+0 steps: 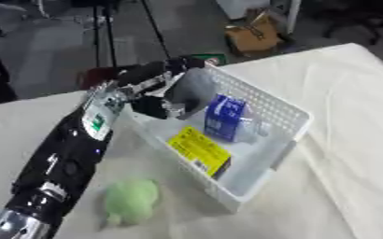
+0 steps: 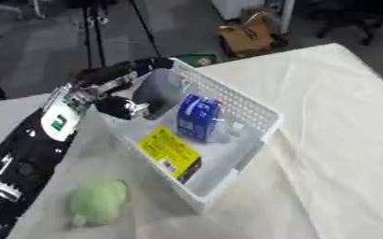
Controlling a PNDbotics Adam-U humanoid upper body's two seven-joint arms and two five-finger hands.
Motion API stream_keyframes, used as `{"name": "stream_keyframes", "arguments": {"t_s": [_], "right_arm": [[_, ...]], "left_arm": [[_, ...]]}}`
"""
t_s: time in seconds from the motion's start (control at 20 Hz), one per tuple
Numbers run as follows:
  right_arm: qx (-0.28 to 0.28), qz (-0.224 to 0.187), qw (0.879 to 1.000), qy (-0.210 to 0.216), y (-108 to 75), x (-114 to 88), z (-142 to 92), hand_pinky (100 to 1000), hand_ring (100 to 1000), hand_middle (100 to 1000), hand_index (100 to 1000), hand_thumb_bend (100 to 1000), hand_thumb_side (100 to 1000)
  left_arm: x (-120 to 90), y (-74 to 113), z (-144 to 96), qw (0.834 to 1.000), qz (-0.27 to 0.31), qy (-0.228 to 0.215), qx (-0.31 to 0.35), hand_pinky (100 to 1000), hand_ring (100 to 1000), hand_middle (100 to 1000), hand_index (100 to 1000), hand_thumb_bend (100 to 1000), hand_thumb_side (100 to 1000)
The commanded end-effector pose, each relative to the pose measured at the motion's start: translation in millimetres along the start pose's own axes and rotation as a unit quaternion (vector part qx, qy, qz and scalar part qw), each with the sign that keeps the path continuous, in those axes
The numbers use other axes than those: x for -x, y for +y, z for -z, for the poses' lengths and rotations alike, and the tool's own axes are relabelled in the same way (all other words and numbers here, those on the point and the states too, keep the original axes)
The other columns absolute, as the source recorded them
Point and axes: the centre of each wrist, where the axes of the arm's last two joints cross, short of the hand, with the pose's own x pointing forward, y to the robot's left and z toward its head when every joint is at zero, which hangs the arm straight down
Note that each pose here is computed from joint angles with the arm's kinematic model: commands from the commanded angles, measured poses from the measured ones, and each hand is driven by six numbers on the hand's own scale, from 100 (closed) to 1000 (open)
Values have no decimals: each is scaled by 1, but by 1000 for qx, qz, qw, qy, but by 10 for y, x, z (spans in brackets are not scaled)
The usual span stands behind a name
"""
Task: Pick up objects on the table and place them in the box.
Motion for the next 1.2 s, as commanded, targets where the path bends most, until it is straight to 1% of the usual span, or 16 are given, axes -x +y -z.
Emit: {"name": "stream_keyframes", "arguments": {"t_s": [0.05, 0.1, 0.15, 0.2, 0.25, 0.4, 0.45, 0.6, 0.8, 0.9, 0.95, 1.0, 1.05, 1.1, 1.15, 1.2], "right_arm": [[5, 12, 1000, -13, 24, -53, 73, 788, 720, 576, 785, 100, 913], [4, 12, 1000, -13, 26, -54, 74, 788, 720, 576, 785, 100, 913], [4, 13, 1000, -13, 28, -55, 75, 787, 720, 576, 783, 100, 913], [5, 13, 1000, -14, 30, -56, 78, 787, 720, 576, 782, 100, 913], [5, 13, 1000, -14, 31, -57, 80, 787, 719, 575, 782, 100, 912], [5, 14, 1000, -14, 33, -58, 83, 787, 719, 574, 783, 100, 909], [5, 14, 1000, -14, 33, -58, 84, 786, 719, 573, 781, 100, 908], [4, 16, 1000, -14, 37, -61, 83, 786, 719, 573, 781, 100, 907], [5, 16, 1000, -14, 37, -61, 85, 786, 719, 572, 780, 100, 905], [5, 16, 1000, -14, 35, -60, 84, 786, 719, 572, 780, 100, 906], [5, 15, 1000, -13, 34, -59, 84, 786, 719, 572, 781, 100, 908], [5, 14, 1000, -13, 31, -57, 85, 786, 719, 573, 781, 100, 908], [6, 14, 1000, -14, 28, -55, 85, 787, 719, 573, 781, 100, 908], [6, 13, 1000, -14, 26, -54, 84, 787, 719, 573, 781, 100, 908], [6, 12, 1000, -14, 25, -53, 84, 787, 718, 573, 781, 100, 908], [6, 10, 1000, -13, 16, -48, 80, 787, 718, 573, 780, 100, 908]], "left_arm": [[18, 217, -26, 1000, 11, -13, -15, 1000, 967, 1000, 1000, 100, 1000], [24, 226, -35, 1000, 13, -19, -6, 1000, 967, 1000, 1000, 100, 1000], [28, 234, -42, 1000, 16, -24, 3, 1000, 995, 1000, 1000, 100, 1000], [35, 233, -51, 999, 14, -30, 9, 1000, 991, 1000, 1000, 113, 1000], [45, 237, -62, 999, 9, -33, 11, 1000, 1000, 1000, 1000, 100, 1000], [66, 279, -92, 999, -6, -36, 7, 1000, 1000, 1000, 1000, 100, 1000], [70, 286, -100, 999, -12, -37, 6, 1000, 985, 1000, 1000, 100, 1000], [86, 263, -115, 998, -49, -36, -1, 1000, 985, 1000, 1000, 100, 1000], [86, 270, -142, 997, -65, -35, 6, 1000, 975, 1000, 1000, 100, 1000], [88, 278, -157, 997, -69, -34, 3, 1000, 948, 1000, 1000, 100, 1000], [89, 285, -163, 997, -70, -32, 1, 1000, 921, 1000, 1000, 100, 1000], [89, 297, -172, 997, -73, -32, -8, 1000, 874, 1000, 1000, 100, 1000], [87, 308, -179, 996, -78, -31, -17, 1000, 854, 990, 1000, 100, 1000], [83, 320, -183, 996, -82, -31, -27, 1000, 854, 990, 1000, 100, 1000], [79, 329, -185, 995, -85, -30, -33, 965, 743, 891, 1000, 100, 1000], [78, 355, -203, 994, -90, -28, -48, 928, 687, 842, 991, 100, 1000]]}}
